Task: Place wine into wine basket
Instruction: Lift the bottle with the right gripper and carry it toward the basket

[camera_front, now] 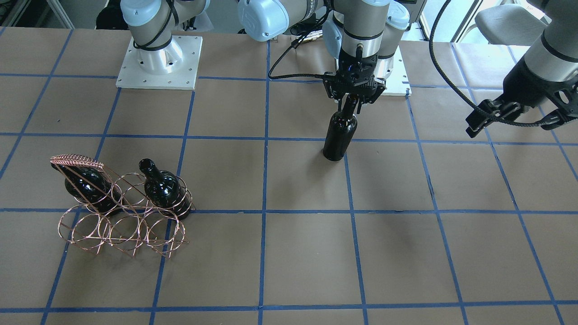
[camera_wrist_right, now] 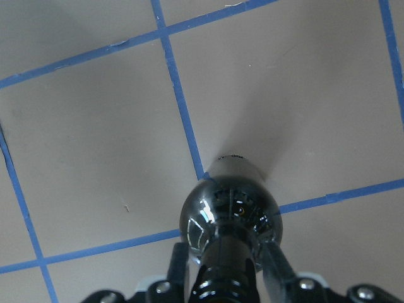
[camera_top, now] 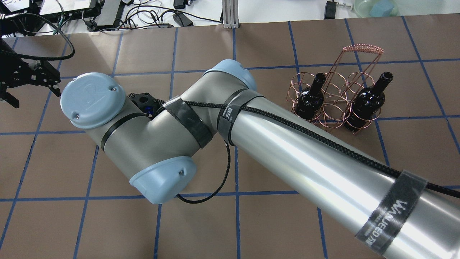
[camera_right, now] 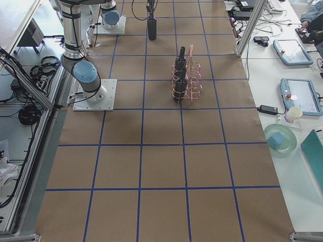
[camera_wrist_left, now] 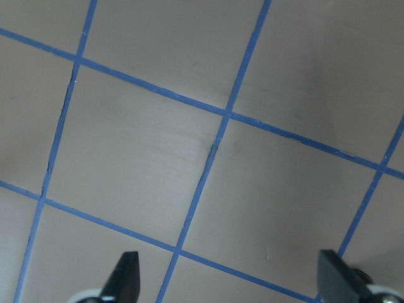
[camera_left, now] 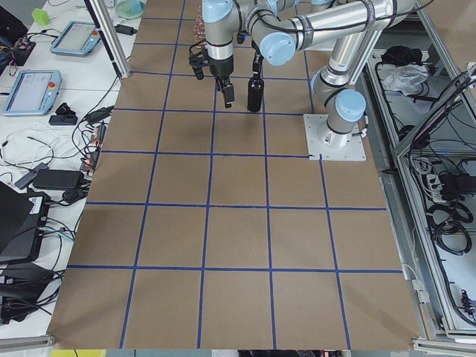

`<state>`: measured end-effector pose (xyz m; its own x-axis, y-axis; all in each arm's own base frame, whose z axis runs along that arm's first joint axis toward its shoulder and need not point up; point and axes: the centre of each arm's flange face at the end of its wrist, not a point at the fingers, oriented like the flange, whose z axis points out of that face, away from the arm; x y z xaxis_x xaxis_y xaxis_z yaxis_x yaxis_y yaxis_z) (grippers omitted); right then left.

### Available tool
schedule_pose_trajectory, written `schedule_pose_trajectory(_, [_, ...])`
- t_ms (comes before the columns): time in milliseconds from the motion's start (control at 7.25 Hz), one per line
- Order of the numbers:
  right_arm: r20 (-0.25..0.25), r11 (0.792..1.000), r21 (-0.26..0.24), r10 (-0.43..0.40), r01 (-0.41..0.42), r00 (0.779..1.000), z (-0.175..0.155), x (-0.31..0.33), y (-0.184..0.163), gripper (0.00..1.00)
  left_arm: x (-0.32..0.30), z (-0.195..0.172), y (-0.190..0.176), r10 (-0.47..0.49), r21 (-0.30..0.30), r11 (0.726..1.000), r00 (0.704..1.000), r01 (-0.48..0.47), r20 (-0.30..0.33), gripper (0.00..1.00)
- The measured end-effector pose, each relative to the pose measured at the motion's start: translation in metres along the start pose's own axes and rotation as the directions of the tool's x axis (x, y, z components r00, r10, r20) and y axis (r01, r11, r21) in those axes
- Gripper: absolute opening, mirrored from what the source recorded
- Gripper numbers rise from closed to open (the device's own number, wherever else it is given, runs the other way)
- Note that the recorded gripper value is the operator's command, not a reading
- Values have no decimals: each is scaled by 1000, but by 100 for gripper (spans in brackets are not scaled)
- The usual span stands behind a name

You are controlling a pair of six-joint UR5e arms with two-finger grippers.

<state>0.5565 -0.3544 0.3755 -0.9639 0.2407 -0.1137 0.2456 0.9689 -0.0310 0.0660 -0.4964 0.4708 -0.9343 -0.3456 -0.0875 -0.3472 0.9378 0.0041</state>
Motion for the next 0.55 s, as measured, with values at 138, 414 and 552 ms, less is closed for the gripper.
schedule_pose_trajectory(138, [1, 1000, 0, 0, 0, 1000, 0, 0, 0, 29, 0, 0, 0, 1, 0, 1000, 1000, -1, 0, 100])
schedule_pose_trajectory(414, [4, 1000, -1, 0, 0, 1000, 0, 0, 0, 7, 0, 1, 0, 2, -1, 1000, 1000, -2, 0, 100])
schedule_pose_trajectory(552, [6, 1000, -3, 0, 0, 1000, -1, -1, 0, 1, 0, 0, 0, 2, -1, 1000, 1000, -2, 0, 100])
